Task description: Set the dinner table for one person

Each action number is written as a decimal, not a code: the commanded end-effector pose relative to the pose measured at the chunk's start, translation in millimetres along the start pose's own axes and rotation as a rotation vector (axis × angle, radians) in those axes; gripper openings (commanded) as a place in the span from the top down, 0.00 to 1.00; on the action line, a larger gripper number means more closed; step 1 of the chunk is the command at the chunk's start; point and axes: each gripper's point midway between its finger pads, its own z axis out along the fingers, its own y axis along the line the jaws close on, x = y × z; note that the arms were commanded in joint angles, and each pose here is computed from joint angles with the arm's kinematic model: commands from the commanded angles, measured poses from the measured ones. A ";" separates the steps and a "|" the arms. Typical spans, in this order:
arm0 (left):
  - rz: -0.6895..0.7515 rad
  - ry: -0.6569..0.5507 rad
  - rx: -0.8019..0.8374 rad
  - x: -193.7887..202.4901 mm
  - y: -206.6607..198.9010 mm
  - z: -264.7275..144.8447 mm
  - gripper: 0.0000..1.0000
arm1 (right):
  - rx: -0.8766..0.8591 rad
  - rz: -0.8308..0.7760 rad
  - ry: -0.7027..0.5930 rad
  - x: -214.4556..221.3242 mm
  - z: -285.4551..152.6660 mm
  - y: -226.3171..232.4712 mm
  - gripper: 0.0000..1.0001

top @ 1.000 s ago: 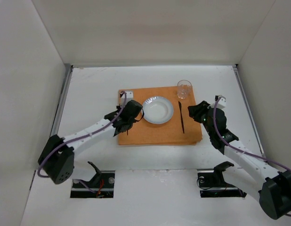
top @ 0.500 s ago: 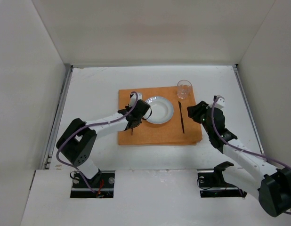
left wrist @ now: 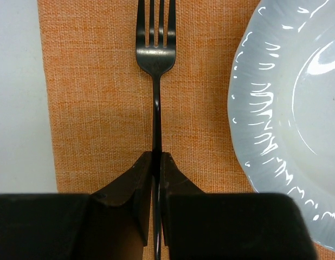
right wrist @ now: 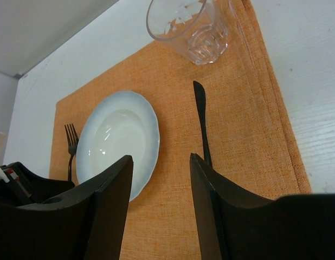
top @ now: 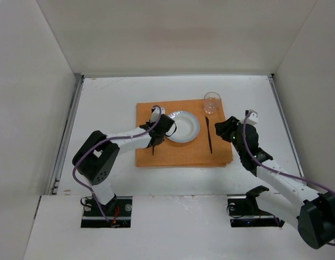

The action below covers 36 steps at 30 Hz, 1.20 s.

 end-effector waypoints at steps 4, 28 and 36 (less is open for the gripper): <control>-0.031 -0.022 0.005 -9.2 -2.5 7.2 0.96 | -0.062 0.006 -0.068 -22.0 2.2 22.7 0.48; -0.261 -0.227 0.139 -65.0 24.1 -67.9 0.61 | -0.061 0.011 -0.071 -21.3 1.3 21.7 0.45; -0.600 -0.417 0.120 -60.9 115.6 -113.2 0.56 | 0.024 0.064 -0.188 -43.5 -8.8 -5.8 0.47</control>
